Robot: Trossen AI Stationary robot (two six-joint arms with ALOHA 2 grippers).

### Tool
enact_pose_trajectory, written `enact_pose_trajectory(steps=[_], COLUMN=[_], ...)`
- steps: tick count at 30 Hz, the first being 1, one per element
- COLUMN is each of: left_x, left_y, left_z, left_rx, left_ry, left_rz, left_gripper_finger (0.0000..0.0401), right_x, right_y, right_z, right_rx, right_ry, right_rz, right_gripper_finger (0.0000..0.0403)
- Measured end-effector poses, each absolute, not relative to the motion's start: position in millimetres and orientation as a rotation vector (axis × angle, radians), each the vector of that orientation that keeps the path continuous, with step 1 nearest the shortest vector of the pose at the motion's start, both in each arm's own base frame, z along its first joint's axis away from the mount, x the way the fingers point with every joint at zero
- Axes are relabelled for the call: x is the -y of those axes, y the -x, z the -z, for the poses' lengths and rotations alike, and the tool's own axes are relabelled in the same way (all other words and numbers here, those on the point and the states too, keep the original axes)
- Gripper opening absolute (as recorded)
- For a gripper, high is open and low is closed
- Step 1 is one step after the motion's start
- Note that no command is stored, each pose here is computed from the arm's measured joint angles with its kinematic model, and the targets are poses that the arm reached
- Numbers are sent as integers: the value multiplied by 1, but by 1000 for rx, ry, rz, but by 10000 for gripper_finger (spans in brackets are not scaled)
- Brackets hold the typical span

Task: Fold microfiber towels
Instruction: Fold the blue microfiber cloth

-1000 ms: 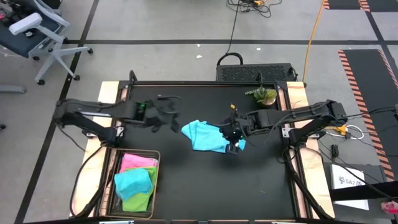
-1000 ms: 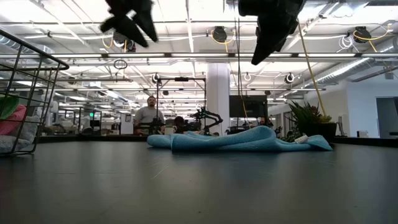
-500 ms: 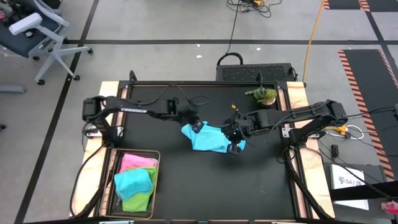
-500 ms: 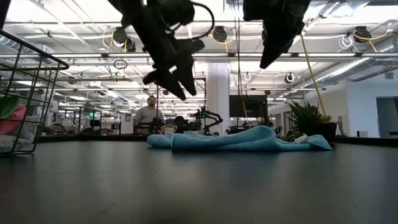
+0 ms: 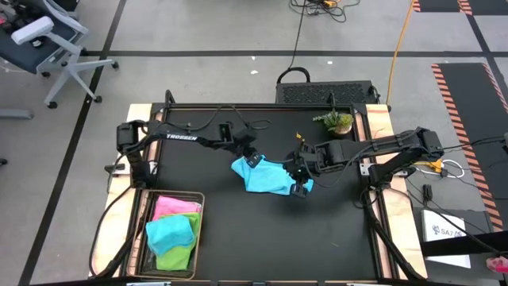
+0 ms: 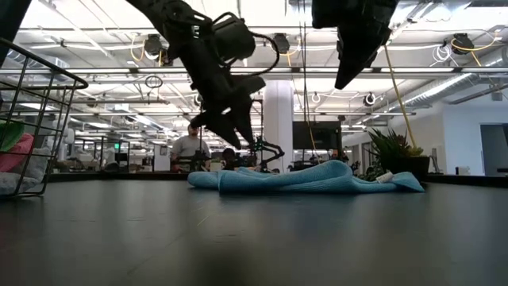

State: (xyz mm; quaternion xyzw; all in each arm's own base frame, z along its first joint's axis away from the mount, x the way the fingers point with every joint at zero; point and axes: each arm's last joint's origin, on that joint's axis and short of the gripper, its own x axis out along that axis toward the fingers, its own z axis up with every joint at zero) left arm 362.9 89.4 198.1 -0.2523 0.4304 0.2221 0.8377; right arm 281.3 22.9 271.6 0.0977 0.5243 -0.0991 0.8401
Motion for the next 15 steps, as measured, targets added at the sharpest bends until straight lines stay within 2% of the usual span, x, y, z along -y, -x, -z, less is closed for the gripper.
enact_pose_trajectory(steps=[11,15], left_x=[-88,-89], left_y=[-365,-366], left_z=[-196,-196], left_rx=[-915,-907], left_ry=[546,555], left_rz=[-394,-398], left_gripper_finger=[174,192], right_x=[-23,-23], right_y=[-282,-282], right_z=[-272,-272], right_rx=[-1105,-1105], right_ry=[-209,-207], right_rz=[212,210], right_gripper_finger=[0,0])
